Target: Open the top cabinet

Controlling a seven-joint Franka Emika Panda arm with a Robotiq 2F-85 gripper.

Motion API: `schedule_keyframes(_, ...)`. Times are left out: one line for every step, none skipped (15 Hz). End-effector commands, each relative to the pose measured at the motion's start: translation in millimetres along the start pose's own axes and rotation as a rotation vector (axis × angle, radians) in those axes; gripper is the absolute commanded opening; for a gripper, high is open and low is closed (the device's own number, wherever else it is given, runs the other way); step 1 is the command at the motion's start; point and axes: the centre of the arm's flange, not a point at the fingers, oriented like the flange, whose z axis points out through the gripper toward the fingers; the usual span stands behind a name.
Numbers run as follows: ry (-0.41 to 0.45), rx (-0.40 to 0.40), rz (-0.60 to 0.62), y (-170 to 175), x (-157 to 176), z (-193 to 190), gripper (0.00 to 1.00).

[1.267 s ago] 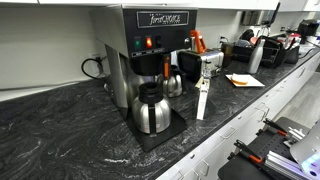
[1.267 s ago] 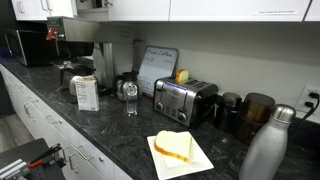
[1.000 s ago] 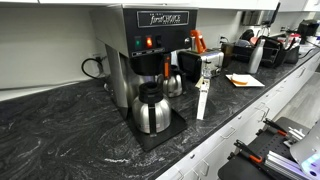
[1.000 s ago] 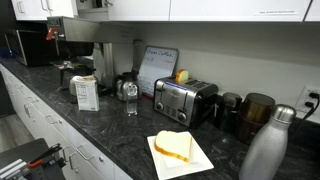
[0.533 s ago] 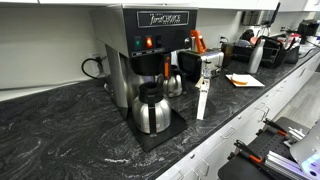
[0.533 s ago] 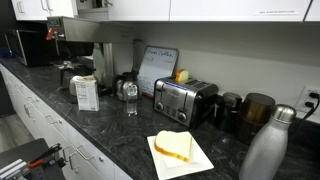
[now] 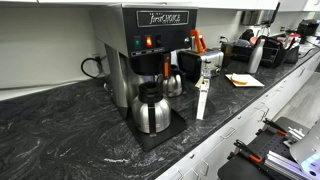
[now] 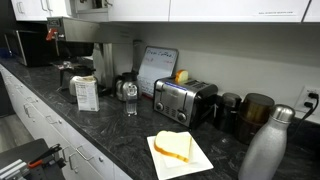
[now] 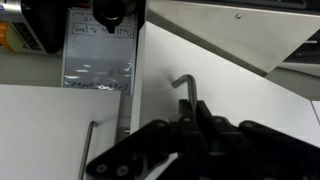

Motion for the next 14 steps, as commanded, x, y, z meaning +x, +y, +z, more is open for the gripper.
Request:
schedule_keyframes(0.047, 0.03, -0.04, -38, 1, -26, 0.02)
schedule_keyframes(0.05, 0.035, -0.04, -45, -4, -32, 0.02)
schedule_keyframes(0.055, 0.044, -0.039, -52, -9, -36, 0.02)
schedule_keyframes(0.058, 0.046, -0.04, -57, -12, -40, 0.02)
schedule_keyframes(0.061, 0.05, -0.042, -61, -16, -42, 0.02)
schedule_keyframes(0.062, 0.053, -0.043, -64, -18, -45, 0.02)
schedule_keyframes(0.063, 0.055, -0.045, -67, -19, -46, 0.02)
schedule_keyframes(0.065, 0.057, -0.047, -68, -20, -47, 0.02)
schedule_keyframes(0.065, 0.055, -0.046, -69, -21, -47, 0.02)
schedule_keyframes(0.065, 0.055, -0.042, -69, -21, -47, 0.02)
schedule_keyframes(0.063, 0.052, -0.034, -68, -21, -47, 0.35)
schedule_keyframes(0.064, 0.055, -0.03, -67, -20, -47, 0.36)
schedule_keyframes(0.077, 0.068, -0.028, -67, -16, -50, 0.41)
schedule_keyframes(0.083, 0.079, -0.028, -68, -13, -51, 0.5)
